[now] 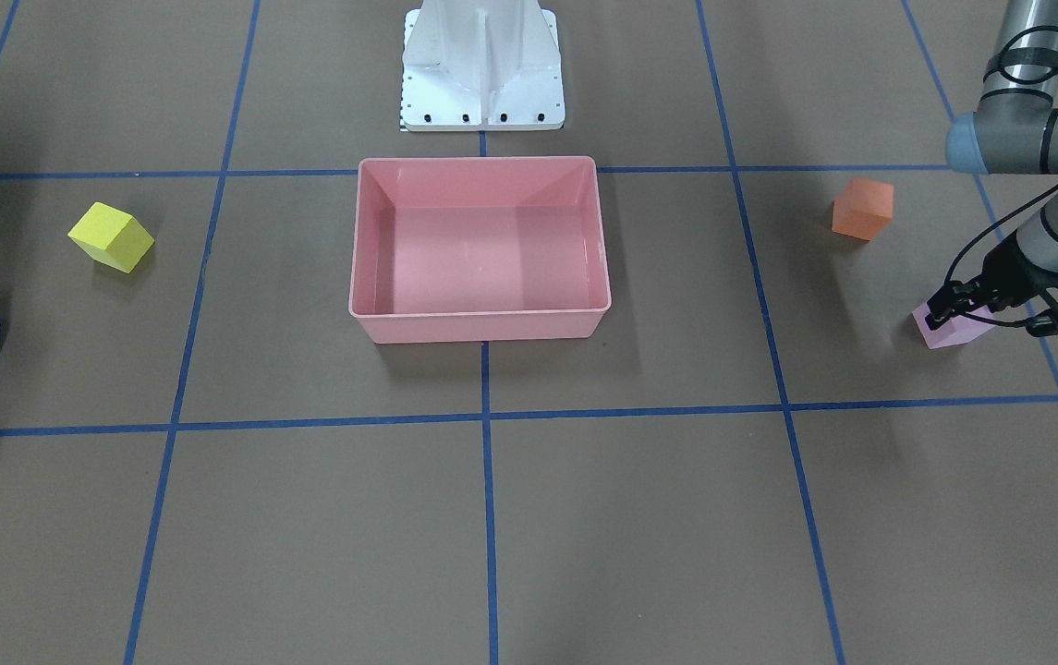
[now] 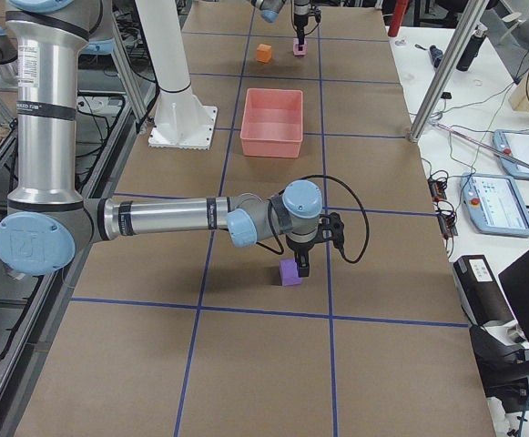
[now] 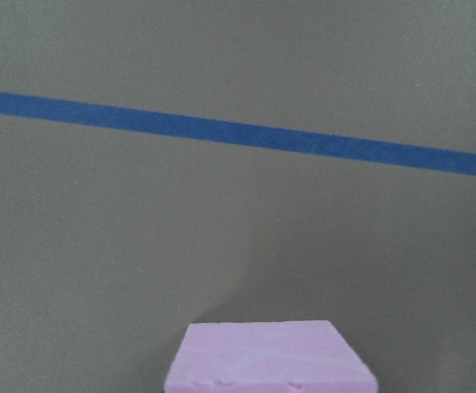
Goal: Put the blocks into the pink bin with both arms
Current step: 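Lower the left gripper onto the lilac cube and close it, then carry the lilac cube into the pink bin and release it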
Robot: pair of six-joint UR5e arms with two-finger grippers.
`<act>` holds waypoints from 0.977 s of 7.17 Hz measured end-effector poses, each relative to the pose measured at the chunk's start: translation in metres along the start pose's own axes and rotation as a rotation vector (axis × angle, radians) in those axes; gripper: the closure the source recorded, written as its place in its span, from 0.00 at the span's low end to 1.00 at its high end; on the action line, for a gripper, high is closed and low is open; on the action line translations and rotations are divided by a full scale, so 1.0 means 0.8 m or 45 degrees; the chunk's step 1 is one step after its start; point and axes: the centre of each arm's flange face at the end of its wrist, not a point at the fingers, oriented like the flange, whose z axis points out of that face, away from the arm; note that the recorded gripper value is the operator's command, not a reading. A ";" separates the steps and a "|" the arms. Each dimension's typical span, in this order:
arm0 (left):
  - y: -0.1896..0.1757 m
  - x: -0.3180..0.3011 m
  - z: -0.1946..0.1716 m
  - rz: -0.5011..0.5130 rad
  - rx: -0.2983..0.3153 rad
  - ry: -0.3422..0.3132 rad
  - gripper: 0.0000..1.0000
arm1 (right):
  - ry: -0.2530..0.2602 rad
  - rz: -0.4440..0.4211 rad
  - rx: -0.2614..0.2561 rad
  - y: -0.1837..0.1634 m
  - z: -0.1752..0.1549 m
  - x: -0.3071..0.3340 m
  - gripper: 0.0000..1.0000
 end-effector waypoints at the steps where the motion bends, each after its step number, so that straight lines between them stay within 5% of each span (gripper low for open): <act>1: 0.001 0.025 -0.020 0.022 -0.001 0.059 0.92 | 0.000 0.001 0.000 0.000 0.000 0.000 0.00; 4: -0.018 0.169 -0.097 -0.129 0.038 0.285 0.85 | -0.005 0.002 -0.004 -0.005 0.003 -0.008 0.00; 7: 0.017 0.407 -0.129 -0.247 -0.080 0.515 0.74 | -0.016 0.015 -0.015 -0.021 0.013 -0.038 0.00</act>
